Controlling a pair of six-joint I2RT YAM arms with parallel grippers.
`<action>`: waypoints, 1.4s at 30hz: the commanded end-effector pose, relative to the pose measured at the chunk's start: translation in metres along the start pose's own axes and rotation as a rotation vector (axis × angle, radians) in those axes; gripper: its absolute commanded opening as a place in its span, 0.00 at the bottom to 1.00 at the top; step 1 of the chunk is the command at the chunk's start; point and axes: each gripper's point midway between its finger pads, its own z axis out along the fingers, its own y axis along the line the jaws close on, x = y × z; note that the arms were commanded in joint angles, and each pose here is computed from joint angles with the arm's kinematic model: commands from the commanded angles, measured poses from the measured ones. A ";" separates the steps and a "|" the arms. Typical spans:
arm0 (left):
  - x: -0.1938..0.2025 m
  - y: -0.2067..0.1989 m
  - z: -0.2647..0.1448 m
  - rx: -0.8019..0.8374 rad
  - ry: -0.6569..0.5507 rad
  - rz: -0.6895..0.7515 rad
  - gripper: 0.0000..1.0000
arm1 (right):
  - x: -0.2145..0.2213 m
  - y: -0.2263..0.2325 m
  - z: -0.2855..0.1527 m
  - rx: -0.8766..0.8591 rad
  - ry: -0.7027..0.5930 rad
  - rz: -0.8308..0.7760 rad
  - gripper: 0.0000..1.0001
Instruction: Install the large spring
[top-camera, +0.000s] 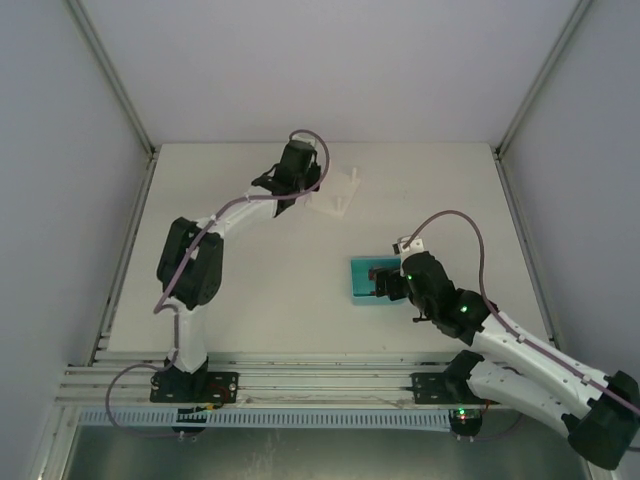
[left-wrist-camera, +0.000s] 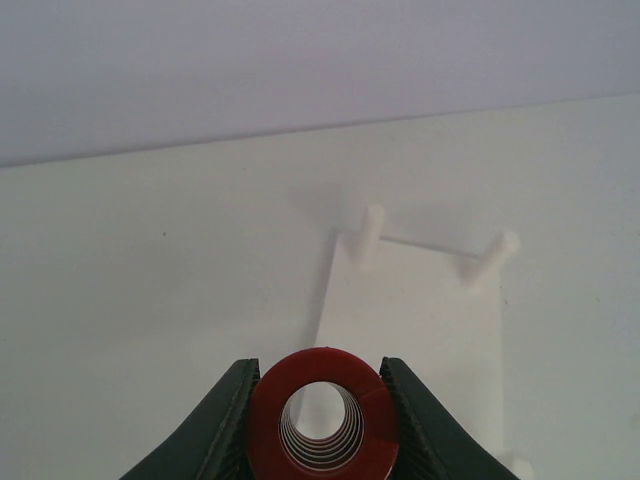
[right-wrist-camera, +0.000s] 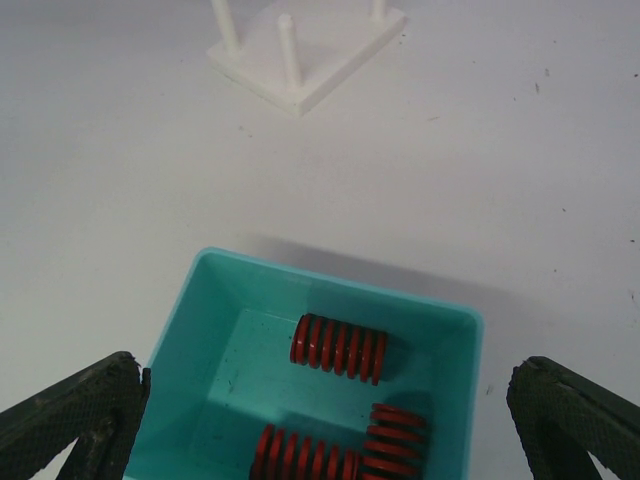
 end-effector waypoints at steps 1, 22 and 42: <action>-0.038 -0.001 0.020 0.044 -0.068 -0.014 0.00 | -0.001 0.000 0.001 -0.009 -0.014 0.020 0.99; -0.052 -0.031 0.113 0.145 -0.112 -0.002 0.00 | 0.002 -0.007 0.001 0.018 -0.038 0.016 0.99; -0.036 -0.030 0.138 0.145 -0.108 0.008 0.00 | 0.000 -0.009 -0.002 0.026 -0.051 0.022 0.99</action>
